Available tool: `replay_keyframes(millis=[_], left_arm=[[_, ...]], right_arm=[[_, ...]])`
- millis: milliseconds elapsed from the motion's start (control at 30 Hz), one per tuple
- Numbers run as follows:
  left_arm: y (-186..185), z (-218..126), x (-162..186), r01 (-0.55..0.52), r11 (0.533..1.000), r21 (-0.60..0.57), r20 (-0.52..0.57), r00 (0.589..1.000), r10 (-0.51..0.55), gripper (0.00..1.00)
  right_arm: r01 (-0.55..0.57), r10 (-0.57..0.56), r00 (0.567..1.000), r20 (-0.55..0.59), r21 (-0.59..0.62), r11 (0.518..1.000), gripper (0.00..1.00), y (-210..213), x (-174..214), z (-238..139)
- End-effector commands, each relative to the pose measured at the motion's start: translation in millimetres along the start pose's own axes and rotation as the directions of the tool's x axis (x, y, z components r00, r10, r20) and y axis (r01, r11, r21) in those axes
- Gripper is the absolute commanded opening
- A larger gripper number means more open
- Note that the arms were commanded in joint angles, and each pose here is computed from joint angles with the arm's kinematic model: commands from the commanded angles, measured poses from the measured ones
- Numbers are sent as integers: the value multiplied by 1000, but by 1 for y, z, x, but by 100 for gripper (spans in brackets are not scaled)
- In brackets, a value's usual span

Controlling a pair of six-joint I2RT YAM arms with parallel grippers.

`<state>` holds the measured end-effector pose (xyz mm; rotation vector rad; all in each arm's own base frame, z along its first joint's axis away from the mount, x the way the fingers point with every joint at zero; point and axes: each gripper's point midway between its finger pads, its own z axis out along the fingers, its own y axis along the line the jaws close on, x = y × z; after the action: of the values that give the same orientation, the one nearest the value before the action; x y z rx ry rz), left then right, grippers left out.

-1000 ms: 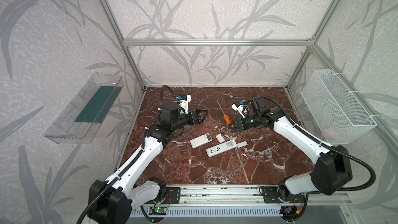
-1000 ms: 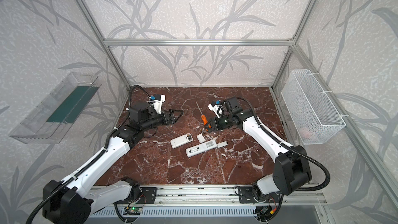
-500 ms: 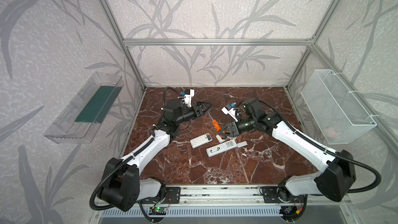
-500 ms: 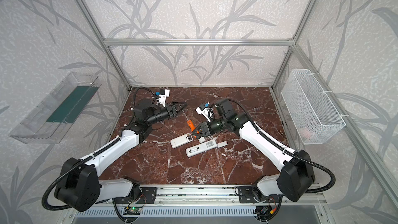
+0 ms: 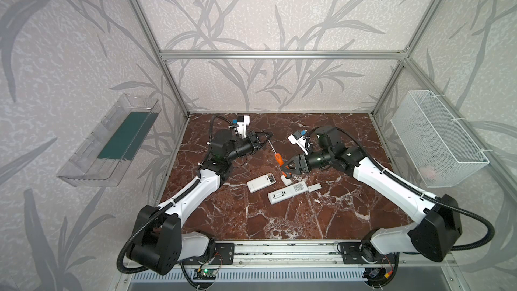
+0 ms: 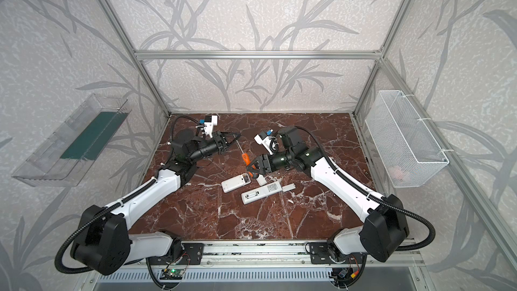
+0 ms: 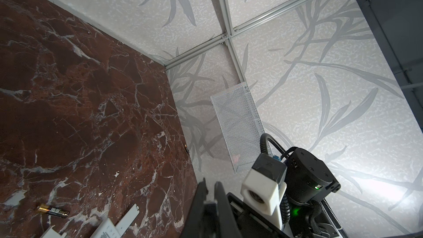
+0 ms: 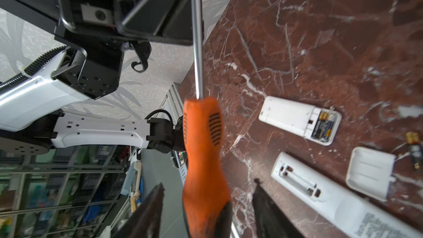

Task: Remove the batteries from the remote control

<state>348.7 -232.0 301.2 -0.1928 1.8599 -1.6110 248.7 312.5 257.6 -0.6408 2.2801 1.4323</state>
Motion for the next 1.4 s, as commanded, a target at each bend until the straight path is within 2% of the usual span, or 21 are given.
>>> replay_keyframes(millis=[0, 33, 67, 133, 233, 533, 700, 1000, 1367], left_arm=[[21, -9, -18, 164, 984, -75, 151, 977, -152, 0], [30, -12, -20, 210, 974, -90, 189, 963, -190, 0], [37, -15, -24, 258, 961, -96, 233, 945, -230, 0], [42, -19, -33, 315, 947, -64, 306, 910, -282, 0], [38, -24, -49, 338, 941, 15, 390, 865, -317, 0], [40, -28, -53, 337, 941, 22, 428, 848, -313, 0], [44, -31, -51, 343, 939, 22, 436, 842, -318, 0], [45, -33, -50, 346, 938, 28, 440, 838, -322, 0], [47, -36, -51, 347, 938, 27, 448, 835, -321, 0]], right_arm=[[9, -9, 983, 183, -1, 1000, 89, 6, -31, -15], [10, -8, 976, 219, -5, 1000, 96, 5, -34, -17], [1, 2, 967, 255, -14, 1000, 99, 4, -37, -17], [-37, 43, 958, 284, -26, 999, 99, -2, -38, -15], [-104, 120, 951, 284, -70, 992, 99, -10, -34, -5], [-189, 235, 913, 333, -164, 968, 98, -15, -47, 9], [-194, 262, 904, 339, -222, 956, 90, -9, -62, 20], [-209, 285, 887, 363, -233, 950, 73, -11, -72, 27], [-217, 299, 881, 367, -249, 944, 43, -10, -72, 26]])
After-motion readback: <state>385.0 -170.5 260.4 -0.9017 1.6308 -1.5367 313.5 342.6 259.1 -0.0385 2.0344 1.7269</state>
